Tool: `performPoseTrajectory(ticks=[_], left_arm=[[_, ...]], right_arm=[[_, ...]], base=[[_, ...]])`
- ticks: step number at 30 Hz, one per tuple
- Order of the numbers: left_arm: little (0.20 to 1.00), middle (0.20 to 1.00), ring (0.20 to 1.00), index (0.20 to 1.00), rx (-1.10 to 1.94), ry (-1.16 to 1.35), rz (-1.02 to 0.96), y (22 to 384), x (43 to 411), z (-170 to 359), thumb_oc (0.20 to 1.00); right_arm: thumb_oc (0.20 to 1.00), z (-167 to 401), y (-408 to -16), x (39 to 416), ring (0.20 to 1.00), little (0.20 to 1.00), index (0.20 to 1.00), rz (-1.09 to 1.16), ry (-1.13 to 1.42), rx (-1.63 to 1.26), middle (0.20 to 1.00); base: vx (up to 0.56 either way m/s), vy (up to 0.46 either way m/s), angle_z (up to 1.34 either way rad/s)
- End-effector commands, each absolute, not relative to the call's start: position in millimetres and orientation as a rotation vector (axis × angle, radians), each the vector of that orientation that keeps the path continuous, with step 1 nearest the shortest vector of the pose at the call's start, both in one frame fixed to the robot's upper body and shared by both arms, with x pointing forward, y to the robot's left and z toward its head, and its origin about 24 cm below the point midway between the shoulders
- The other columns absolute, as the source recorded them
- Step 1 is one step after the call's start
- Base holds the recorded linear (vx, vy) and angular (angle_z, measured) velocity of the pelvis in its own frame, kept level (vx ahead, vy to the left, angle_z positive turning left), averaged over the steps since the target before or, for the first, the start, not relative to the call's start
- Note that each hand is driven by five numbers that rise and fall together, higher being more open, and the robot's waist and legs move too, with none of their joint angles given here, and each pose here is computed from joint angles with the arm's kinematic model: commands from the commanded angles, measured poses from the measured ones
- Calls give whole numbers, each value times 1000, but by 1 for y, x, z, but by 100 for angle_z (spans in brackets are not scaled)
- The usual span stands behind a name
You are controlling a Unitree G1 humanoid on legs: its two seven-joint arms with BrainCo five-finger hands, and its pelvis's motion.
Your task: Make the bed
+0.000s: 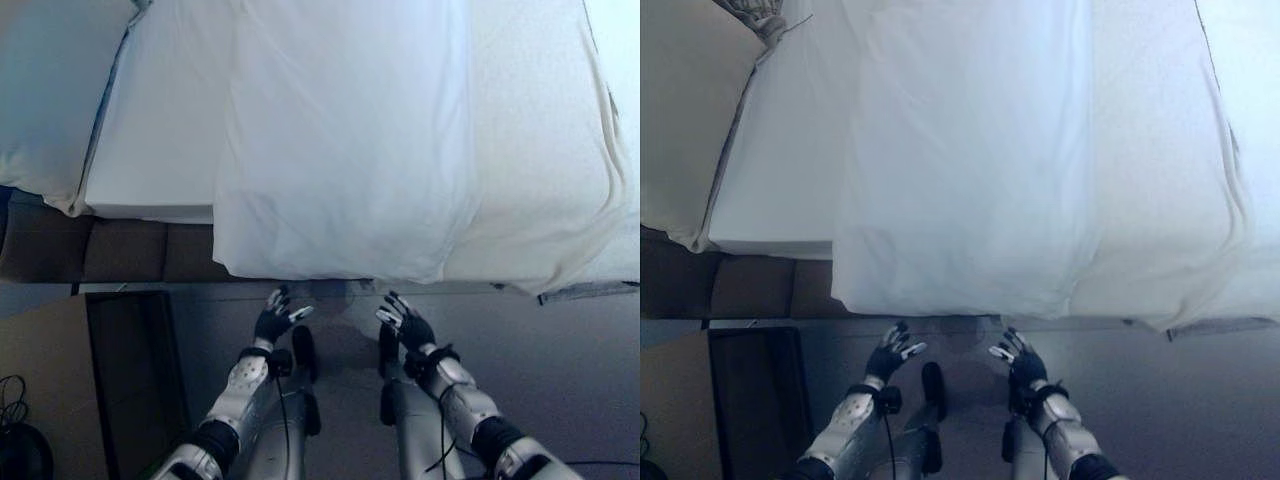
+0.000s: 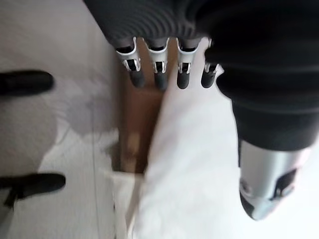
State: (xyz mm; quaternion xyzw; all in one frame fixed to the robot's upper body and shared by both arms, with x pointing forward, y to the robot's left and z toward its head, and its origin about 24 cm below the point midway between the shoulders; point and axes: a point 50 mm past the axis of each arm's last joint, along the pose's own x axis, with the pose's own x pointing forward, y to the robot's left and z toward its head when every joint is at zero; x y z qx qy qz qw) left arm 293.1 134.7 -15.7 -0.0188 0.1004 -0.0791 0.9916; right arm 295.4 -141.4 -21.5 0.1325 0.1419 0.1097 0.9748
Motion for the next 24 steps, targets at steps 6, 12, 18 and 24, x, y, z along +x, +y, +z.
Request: performPoseTrajectory(ticks=[6,12,18,24], left_arm=[[1000,1000,1000,1000,233,-155,-467,100,352,85,1000],[1000,1000,1000,1000,440,-291,-385,119,388,147,1000],[1000,1000,1000,1000,478,-324,-214,147,409,191,1000],[1000,1000,1000,1000,493,-349,-7,180,421,239,1000]], right_arm=[[1000,65,-114,354,1000,1000,1000,478,42,99,1000],[1000,130,-113,391,1000,1000,1000,466,-86,10,1000],[1000,180,-117,412,1000,1000,1000,382,-165,1,1000],[1000,224,-130,424,1000,1000,1000,285,-229,19,1000]], base=[[-78,7,3],[-49,18,6],[-16,24,-4],[-8,23,-2]])
